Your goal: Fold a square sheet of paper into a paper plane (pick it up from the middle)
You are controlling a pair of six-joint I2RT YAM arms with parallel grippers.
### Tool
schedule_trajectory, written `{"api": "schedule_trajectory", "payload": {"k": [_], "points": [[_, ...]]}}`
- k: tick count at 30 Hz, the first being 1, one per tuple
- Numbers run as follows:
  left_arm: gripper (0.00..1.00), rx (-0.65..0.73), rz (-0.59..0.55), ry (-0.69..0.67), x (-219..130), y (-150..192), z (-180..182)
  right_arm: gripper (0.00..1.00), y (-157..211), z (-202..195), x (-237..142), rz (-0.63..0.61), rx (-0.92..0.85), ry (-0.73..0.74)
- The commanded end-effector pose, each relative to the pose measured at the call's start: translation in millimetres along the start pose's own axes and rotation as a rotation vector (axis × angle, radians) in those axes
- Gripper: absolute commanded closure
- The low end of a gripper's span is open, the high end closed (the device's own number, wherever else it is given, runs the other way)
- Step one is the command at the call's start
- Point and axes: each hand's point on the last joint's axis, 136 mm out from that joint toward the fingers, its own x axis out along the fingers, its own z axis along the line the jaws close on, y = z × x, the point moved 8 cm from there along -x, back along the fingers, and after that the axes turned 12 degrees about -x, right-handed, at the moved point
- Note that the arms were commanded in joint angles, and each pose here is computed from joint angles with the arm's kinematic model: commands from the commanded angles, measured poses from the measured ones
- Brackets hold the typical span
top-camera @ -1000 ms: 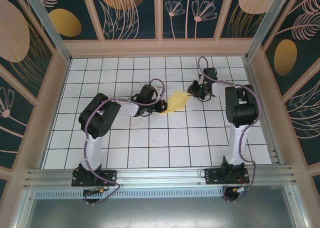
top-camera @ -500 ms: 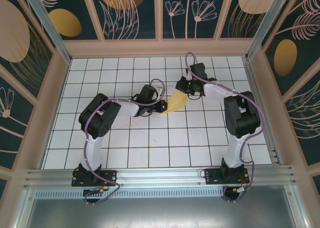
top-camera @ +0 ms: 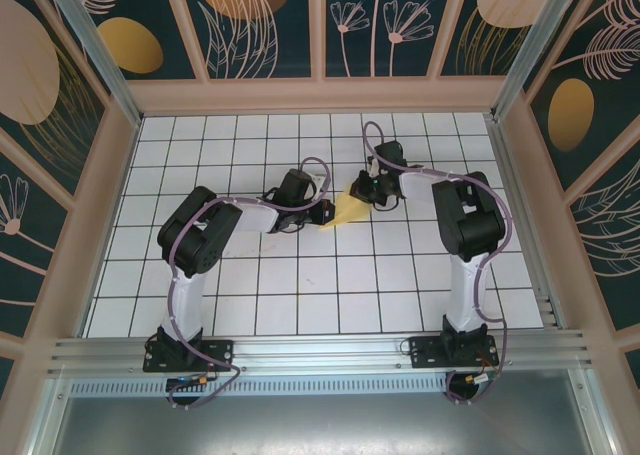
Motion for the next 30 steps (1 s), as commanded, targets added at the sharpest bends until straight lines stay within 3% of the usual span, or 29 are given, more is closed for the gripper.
{"api": "schedule_trajectory", "payload": {"k": [1, 8, 15, 21, 30], "points": [[1.0, -0.07, 0.153, -0.205, 6.7, 43.6, 47.9, 0.99, -4.8, -27.7, -3.0, -0.011, 0.031, 0.051], [1.0, -0.072, 0.151, -0.204, 6.5, 43.3, 47.1, 0.99, -34.0, -59.5, -33.2, -0.082, 0.118, 0.212], [1.0, -0.07, 0.132, -0.191, 4.5, 39.0, 42.0, 0.98, -33.1, 0.7, -61.5, -0.158, 0.034, 0.114], [1.0, -0.067, 0.119, -0.178, 2.8, 34.5, 37.6, 0.98, -2.6, 31.4, -41.3, -0.09, 0.025, -0.002], [1.0, -0.066, 0.102, -0.161, 2.2, 28.0, 31.7, 0.98, 21.1, 31.8, -9.1, 0.003, 0.053, -0.068]]}}
